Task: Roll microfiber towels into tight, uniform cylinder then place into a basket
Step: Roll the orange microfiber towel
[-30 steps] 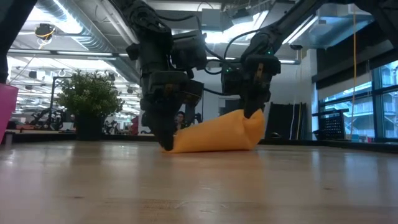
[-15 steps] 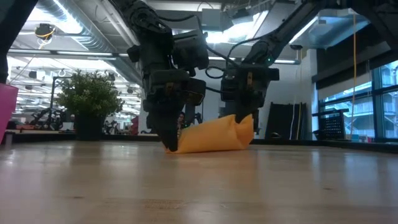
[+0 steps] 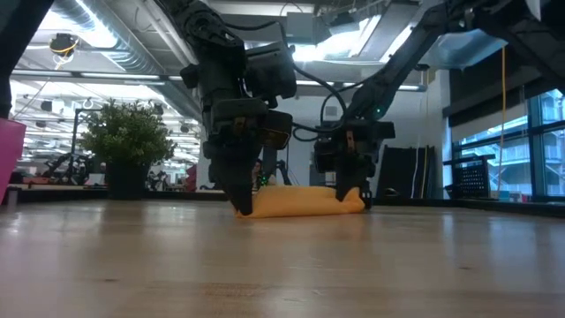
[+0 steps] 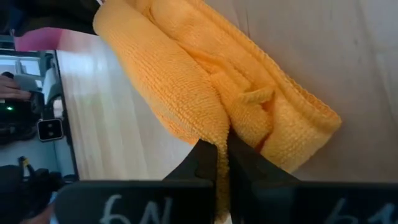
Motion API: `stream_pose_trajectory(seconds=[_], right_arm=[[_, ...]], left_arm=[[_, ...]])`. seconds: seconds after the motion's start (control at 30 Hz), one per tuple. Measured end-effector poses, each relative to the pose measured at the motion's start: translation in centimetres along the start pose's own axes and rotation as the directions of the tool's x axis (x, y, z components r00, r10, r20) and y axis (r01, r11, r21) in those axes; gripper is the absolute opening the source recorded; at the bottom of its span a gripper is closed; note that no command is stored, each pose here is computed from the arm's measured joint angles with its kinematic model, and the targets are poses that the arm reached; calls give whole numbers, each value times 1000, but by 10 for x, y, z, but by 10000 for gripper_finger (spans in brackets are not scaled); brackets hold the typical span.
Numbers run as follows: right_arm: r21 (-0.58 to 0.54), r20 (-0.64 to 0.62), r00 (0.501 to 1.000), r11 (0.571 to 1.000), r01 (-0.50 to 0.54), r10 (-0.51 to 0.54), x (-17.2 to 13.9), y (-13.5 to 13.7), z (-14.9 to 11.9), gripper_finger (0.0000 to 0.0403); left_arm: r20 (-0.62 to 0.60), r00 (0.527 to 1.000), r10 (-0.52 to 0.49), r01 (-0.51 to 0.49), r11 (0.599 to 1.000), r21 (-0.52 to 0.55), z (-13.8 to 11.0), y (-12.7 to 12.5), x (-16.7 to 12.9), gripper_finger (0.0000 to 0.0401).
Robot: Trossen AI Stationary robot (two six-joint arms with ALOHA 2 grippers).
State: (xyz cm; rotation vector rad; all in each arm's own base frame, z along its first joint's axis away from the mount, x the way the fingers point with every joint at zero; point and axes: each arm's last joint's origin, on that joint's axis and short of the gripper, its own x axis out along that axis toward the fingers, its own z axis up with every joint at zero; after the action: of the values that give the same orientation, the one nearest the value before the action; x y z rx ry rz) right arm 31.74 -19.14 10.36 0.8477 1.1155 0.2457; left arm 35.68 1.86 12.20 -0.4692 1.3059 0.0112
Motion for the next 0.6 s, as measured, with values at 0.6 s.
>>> stream_pose_trajectory(seconds=[0.6], right_arm=[[18, -15, 1000, 1000, 20, -20, 4, -4, -1, 12]], left_arm=[[17, 999, 34, -34, 999, 8, 12, -15, -40, 0]])
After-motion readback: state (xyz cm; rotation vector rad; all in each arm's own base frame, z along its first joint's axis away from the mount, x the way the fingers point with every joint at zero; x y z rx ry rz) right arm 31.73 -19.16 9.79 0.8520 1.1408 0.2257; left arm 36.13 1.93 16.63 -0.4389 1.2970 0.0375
